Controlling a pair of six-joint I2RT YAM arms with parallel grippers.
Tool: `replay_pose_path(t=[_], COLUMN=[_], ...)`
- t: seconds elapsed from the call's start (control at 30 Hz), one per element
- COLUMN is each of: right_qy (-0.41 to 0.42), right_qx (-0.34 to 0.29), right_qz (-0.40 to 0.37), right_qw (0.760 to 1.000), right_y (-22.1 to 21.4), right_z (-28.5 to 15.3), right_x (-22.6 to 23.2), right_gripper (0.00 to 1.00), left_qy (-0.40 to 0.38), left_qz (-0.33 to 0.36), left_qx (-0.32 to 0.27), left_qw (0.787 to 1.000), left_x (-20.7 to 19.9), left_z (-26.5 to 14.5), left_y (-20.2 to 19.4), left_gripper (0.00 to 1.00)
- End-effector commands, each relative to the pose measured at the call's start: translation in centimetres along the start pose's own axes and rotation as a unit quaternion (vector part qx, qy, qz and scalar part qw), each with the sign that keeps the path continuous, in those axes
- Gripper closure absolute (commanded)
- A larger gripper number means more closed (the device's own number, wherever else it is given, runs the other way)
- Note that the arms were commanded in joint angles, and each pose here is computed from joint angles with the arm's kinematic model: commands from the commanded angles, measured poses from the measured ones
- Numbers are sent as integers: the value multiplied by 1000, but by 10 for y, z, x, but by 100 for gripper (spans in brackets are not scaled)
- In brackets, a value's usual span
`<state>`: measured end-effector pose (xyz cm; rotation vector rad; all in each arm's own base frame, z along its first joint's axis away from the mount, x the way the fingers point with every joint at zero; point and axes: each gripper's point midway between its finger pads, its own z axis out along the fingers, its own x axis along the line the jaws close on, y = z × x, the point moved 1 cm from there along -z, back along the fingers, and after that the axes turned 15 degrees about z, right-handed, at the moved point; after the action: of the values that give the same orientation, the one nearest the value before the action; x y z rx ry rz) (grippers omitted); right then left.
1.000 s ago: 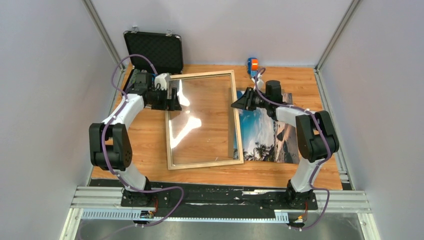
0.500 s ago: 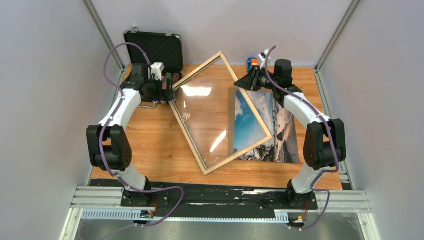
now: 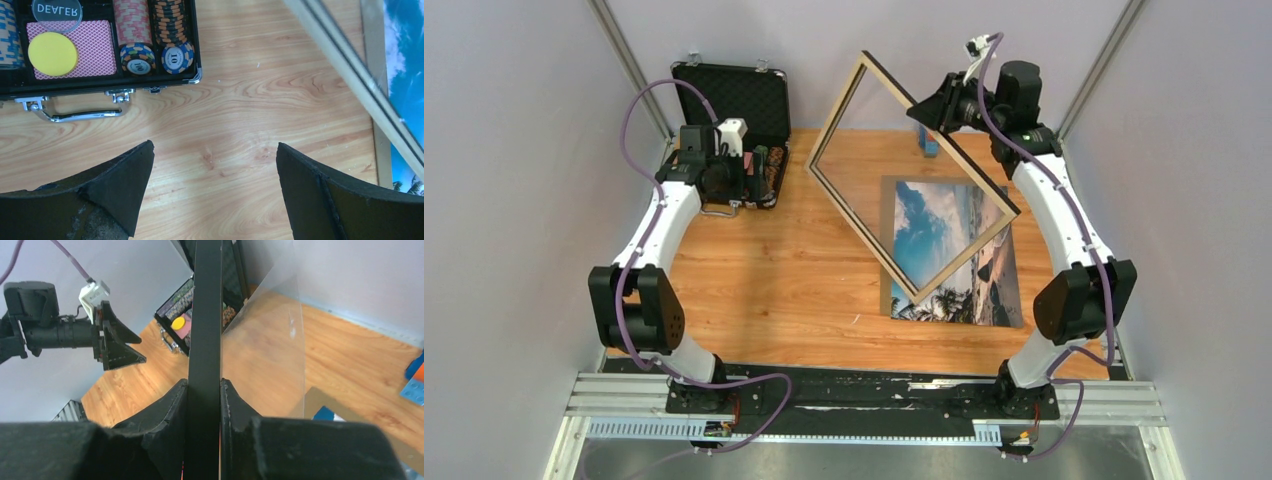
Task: Put the photo into the frame
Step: Turn over the photo frame at the center of the board.
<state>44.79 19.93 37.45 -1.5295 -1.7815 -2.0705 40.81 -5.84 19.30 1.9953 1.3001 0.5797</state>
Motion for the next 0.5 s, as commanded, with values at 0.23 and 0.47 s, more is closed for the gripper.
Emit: replay_pose_path(t=[0.23,0.47], right_qy=[-51,-165], right_qx=[-88,-82], right_qz=[-279,-419], right_qw=[955,889], right_y=[52,32], right_z=[0,29], right_x=[89,72], right_gripper=[100,100], left_qy=[9,21], left_qz=[1,-1], left_qx=[-39,-33], left_qw=[999,999], left_x=[-2,2], left_z=[-27,-26], left_y=[23,17], left_gripper=[0,0])
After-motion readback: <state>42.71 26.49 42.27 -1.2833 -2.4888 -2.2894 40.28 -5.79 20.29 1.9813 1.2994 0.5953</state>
